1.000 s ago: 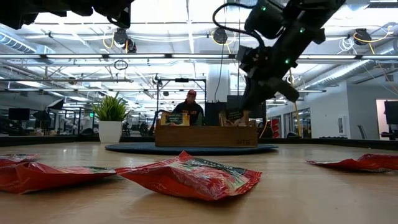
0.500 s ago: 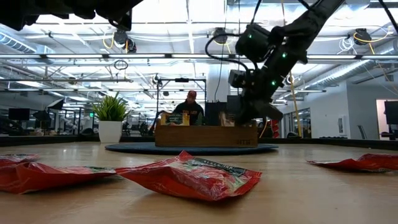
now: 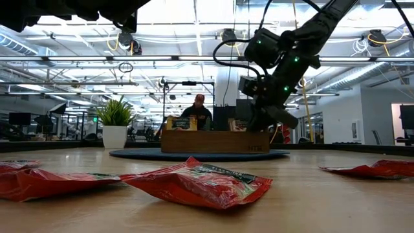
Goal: Pick & Place Tea
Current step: Put the brown tea bag into the right section of the wooden organizer
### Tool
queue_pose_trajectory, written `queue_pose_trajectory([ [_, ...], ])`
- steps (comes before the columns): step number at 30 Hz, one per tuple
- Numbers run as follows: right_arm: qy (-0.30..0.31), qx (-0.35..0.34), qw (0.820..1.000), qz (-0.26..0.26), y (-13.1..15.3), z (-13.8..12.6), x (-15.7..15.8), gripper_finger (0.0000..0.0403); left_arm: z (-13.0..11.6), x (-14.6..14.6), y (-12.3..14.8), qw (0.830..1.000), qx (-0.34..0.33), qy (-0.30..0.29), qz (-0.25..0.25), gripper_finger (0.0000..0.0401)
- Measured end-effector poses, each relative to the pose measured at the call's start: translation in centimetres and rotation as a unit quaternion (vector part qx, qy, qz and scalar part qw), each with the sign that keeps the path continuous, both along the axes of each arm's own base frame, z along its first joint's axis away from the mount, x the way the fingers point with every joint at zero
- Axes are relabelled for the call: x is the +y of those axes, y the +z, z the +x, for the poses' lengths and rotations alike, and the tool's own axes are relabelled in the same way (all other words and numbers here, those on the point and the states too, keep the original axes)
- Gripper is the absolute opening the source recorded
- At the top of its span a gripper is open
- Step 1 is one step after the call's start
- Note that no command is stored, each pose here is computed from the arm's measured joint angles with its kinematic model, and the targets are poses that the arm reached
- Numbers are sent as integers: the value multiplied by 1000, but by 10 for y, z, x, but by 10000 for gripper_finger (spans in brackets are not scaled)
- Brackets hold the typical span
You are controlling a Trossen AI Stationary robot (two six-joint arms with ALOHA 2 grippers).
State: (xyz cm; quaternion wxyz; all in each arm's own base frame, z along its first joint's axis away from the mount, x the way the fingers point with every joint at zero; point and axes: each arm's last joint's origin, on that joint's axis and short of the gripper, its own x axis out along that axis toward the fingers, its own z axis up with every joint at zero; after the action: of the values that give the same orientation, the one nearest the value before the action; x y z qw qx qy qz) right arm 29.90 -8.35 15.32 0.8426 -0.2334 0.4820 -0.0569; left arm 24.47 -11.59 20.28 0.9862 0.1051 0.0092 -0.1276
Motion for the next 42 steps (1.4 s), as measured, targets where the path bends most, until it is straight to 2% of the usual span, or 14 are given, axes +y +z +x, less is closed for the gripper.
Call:
queue_pose_trajectory([
  [6, -6, 0, 1000, -4, -4, 2, -2, 0, 0, 0, 0, 1000, 0, 0, 0, 102],
  [13, -25, -21, 998, -57, 13, 1, 8, 0, 0, 0, 0, 1000, 0, 0, 0, 102],
  [21, -28, -72, 996, -39, 32, 0, 26, 0, 0, 0, 0, 1000, 0, 0, 0, 102],
  [23, -32, -85, 996, -28, 37, 0, 32, 0, 0, 0, -1, 1000, 6, 0, -14, 102],
  [26, -39, -115, 993, -2, 46, -1, 46, 0, 0, 0, -6, 997, 45, 0, -61, 102],
  [28, -39, -135, 990, 18, 50, -4, 59, 0, 2, -2, -4, 996, 58, -3, -65, 102],
  [30, -27, -149, 988, 35, 51, -9, 73, 0, 6, -9, -1, 993, 107, -4, -49, 102],
  [32, -7, -172, 984, 46, 49, -14, 89, 0, 6, -25, 3, 982, 185, 22, -16, 102],
  [34, 16, -196, 979, 54, 44, -21, 102, 0, 11, -45, 19, 969, 236, 74, 4, 102],
  [37, 46, -238, 968, 67, 35, -32, 118, 0, 17, -74, 40, 935, 310, 170, 22, 103],
  [38, 54, -256, 962, 72, 32, -36, 122, 0, 17, -82, 45, 920, 338, 198, 14, 105],
  [40, 69, -291, 951, 80, 27, -45, 128, 0, 26, -99, 58, 890, 391, 228, -57, 112],
  [42, 82, -329, 937, 87, 23, -52, 133, 0, 26, -109, 66, 837, 476, 244, -116, 121],
])
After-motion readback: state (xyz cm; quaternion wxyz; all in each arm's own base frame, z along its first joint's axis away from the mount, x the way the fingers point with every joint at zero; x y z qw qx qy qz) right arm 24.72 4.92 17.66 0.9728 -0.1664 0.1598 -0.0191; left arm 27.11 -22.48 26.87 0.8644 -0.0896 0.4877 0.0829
